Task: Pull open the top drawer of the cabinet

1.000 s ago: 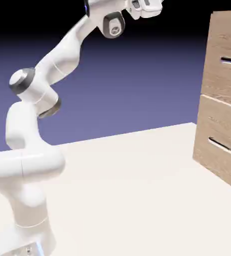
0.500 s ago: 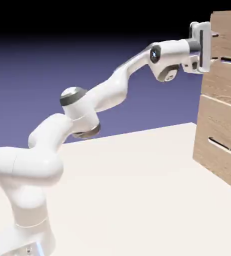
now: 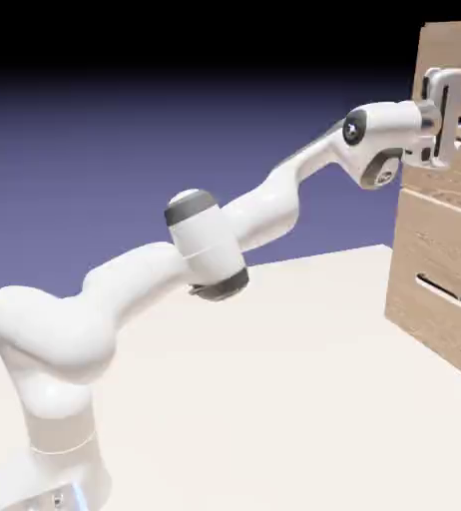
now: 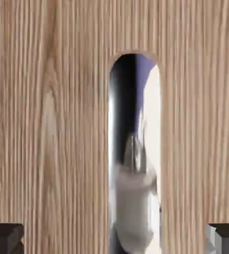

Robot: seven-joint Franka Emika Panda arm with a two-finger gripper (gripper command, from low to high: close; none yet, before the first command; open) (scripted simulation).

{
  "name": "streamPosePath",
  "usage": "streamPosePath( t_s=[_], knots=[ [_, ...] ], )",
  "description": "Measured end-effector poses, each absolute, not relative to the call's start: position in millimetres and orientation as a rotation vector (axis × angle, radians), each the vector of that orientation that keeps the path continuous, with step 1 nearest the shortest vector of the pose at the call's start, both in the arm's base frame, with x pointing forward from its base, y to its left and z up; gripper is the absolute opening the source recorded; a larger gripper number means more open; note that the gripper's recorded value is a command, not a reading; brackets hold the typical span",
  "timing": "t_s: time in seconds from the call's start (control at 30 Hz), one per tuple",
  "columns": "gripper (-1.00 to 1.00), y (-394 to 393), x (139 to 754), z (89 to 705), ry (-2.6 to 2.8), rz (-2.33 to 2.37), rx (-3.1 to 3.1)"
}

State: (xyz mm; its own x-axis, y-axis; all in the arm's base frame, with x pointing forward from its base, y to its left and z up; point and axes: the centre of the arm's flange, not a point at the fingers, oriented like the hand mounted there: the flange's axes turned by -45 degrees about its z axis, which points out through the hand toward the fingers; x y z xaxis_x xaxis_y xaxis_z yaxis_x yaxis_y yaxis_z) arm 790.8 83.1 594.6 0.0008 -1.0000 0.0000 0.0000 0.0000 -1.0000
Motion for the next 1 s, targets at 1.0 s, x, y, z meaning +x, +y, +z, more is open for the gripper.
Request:
streamPosePath(
  t_s=[1.0],
  knots=[
    [-1.0, 83.0, 642.6, 594.8, 1.207, -1.209, -1.209]
  ],
)
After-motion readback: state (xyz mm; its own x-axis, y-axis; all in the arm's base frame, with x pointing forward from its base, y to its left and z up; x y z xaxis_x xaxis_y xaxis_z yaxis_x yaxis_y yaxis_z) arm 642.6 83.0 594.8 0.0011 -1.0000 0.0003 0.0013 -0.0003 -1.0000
